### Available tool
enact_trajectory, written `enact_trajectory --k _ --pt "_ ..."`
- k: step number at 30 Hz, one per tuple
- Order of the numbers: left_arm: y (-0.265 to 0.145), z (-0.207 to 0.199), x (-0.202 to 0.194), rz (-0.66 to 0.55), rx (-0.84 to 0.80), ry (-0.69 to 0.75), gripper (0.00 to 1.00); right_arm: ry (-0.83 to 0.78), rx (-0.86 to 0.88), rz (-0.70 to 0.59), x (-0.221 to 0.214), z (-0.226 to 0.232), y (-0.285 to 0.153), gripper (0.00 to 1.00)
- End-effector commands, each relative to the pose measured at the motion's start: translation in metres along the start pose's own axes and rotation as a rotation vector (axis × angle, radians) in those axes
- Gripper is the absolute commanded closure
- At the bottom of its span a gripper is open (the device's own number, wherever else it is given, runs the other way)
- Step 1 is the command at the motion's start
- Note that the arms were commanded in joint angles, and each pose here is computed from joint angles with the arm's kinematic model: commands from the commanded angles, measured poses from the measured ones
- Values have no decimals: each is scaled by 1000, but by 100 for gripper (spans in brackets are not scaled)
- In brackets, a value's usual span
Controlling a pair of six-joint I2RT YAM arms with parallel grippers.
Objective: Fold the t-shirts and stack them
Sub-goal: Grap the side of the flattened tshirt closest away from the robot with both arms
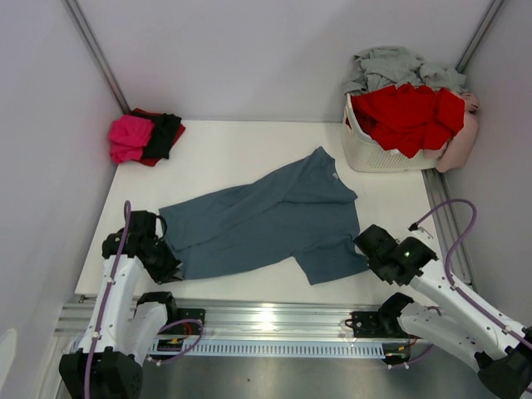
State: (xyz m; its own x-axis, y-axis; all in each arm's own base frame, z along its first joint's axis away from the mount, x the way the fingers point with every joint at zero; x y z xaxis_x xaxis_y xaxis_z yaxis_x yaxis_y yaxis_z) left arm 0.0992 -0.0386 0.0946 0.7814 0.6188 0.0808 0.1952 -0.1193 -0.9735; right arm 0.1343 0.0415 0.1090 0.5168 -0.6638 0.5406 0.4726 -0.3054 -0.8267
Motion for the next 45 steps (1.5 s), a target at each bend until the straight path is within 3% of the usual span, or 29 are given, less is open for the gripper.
enact_trajectory --k 1,3,6,8,10,14,19,21,29,31,32,33,38,45 --pt "-7 -3 3 -26 -6 -10 99 25 -14 -26 8 2 -6 100" --pt "-7 -5 4 -27 -15 -8 99 26 -10 -60 13 8 -3 98" --pt "-7 -6 5 -28 -22 -7 99 -7 21 -93 17 24 1 48" --pt "-8 -7 7 -34 -26 -3 99 -6 31 -104 17 32 6 22" --pt "-8 -8 7 -39 -32 1 99 -2 9 -117 18 34 15 21" --pt "-9 -11 10 -54 -51 12 99 69 -119 -130 27 15 38 39" --pt "-12 -15 12 -60 -74 35 95 130 -68 35 11 15 59 37" --pt "-12 -16 12 -64 -81 41 82 144 -58 65 5 11 66 35" --pt "-14 -19 13 -59 -94 56 51 99 91 237 -23 27 59 32" --pt "-13 -19 12 -57 -92 52 36 77 108 237 -22 27 55 33" --pt "-13 -19 12 -55 -93 52 24 69 110 248 -24 25 53 34" --pt "-12 -19 12 -55 -95 51 21 66 117 249 -25 25 53 35" --pt "-11 -20 12 -54 -99 50 12 56 133 261 -29 25 56 40" --pt "-11 -16 11 -47 -80 48 12 93 81 298 -37 15 67 45"
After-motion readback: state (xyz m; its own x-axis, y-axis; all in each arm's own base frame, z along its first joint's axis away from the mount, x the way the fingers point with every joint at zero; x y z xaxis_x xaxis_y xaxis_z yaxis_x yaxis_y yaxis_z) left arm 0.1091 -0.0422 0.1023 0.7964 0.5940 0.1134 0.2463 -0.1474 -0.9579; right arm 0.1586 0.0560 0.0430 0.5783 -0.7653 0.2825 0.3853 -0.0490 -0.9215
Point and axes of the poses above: each gripper's point midway between its finger pads, its own y axis out along the fingers, its own z axis along the line the jaws close on, x = y × z, the point moved 1 cm from there along -y, back along the fingers
